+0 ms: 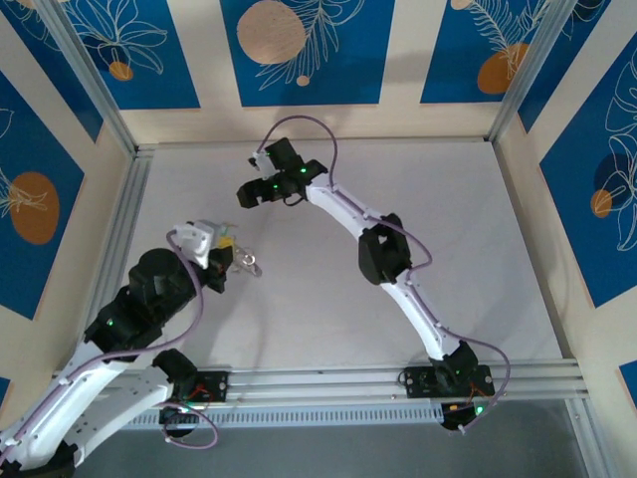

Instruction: Put the keys on the keyring

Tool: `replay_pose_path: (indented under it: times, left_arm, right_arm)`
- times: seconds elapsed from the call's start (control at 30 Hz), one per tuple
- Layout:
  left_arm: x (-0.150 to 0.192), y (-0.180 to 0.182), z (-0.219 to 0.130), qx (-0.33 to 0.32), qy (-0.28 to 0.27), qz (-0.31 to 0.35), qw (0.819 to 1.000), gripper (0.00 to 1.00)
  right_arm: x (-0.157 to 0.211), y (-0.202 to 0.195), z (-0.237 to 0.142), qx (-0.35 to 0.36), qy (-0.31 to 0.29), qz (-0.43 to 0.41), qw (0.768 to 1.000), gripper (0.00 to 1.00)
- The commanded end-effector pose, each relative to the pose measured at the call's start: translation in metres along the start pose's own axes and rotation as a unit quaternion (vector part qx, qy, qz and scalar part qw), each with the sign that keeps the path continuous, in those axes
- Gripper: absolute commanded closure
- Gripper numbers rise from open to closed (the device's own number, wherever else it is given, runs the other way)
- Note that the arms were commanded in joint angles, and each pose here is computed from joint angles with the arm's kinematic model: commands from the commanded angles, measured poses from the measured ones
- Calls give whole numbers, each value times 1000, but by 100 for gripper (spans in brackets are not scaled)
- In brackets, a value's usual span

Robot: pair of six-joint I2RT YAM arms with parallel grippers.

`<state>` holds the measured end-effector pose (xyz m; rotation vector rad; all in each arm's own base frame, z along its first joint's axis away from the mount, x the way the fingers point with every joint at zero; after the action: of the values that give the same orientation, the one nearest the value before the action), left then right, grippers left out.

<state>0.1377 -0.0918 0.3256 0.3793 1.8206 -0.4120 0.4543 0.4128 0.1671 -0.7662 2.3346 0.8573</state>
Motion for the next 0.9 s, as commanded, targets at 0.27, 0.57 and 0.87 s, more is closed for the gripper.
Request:
replay_pose_path:
  times: [0.27,0.57,0.87]
  left_arm:
    - [14,29,-35,-119,-70,-55,989,100]
    - [20,40,-65,-154,-106,-59,981,100]
    - [9,45,-90,-166,-145,-43,975,100]
  right_arm:
    - [19,25,36,48,2,0,999,11]
    - [24,47,63,84,-53,3,995,11]
    - [23,56,74,111,-89,-3,990,12]
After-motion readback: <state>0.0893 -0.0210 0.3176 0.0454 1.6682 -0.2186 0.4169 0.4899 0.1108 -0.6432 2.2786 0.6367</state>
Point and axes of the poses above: each hand's point on the last joint's axis, 136 mm out from that joint toward the fingers, its own z axis out along the fingers, its own y axis along the line the jaws close on, x = y × z, the point moved 9 cm from there along -z, back along the fingers, and after that the axes turned 1 degree about -z, right-handed, at the moved point
